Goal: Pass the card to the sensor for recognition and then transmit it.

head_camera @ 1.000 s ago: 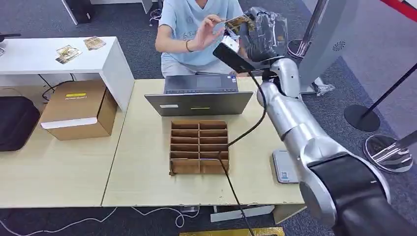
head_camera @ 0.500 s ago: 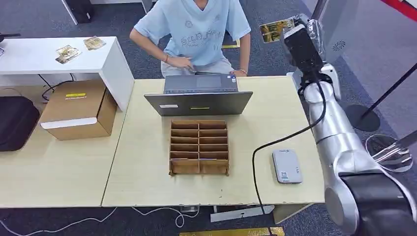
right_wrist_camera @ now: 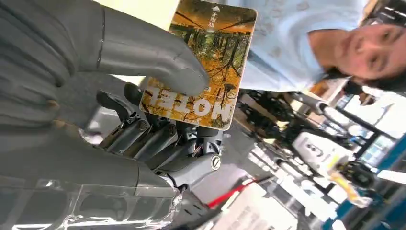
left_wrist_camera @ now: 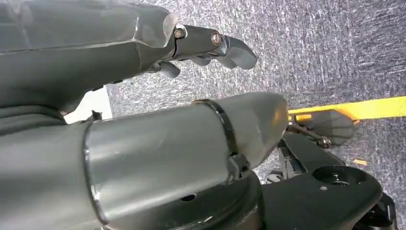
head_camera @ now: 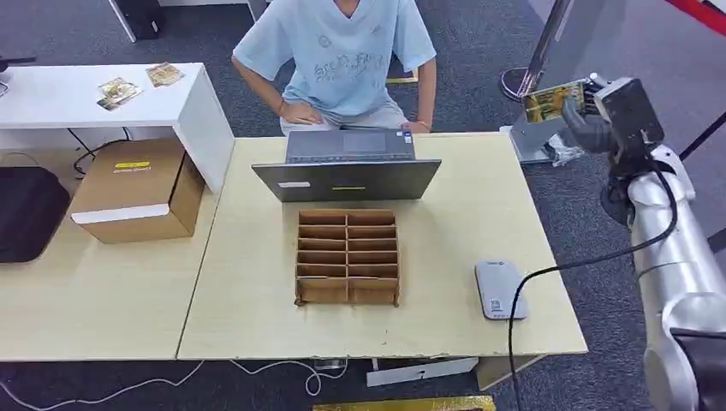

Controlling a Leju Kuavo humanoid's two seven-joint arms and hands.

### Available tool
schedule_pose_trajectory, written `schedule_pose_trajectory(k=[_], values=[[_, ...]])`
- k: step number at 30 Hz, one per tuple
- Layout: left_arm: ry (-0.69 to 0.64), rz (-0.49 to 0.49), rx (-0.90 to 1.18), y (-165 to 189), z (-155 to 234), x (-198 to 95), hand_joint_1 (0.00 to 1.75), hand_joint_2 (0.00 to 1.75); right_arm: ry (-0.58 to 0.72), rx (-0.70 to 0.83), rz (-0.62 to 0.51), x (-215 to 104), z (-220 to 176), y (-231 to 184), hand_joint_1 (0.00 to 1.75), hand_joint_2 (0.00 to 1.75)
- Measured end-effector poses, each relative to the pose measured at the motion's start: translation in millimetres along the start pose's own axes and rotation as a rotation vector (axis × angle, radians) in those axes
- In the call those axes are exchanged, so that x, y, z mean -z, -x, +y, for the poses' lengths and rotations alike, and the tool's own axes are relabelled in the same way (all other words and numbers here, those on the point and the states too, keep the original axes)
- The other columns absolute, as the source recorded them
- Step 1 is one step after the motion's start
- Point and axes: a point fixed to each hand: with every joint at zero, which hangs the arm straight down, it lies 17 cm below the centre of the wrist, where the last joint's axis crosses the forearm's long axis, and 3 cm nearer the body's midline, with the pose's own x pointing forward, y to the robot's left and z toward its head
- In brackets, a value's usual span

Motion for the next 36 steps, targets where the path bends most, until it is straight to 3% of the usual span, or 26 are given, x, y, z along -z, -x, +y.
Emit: schedule_pose_trajectory(k=[15,36], values=[[0.007,0.008,0.000,3.4,1.0,0.0,0.00,0.00,-0.133,0.031,0.345,-125.5,-9.2,139.5,1.75,1.75],[0.011,0.021,0.019,6.8,5.3,0.3,0.00,0.00,-0.272,0.100,0.597,-217.9,50.5,216.7,1.75,1.75]])
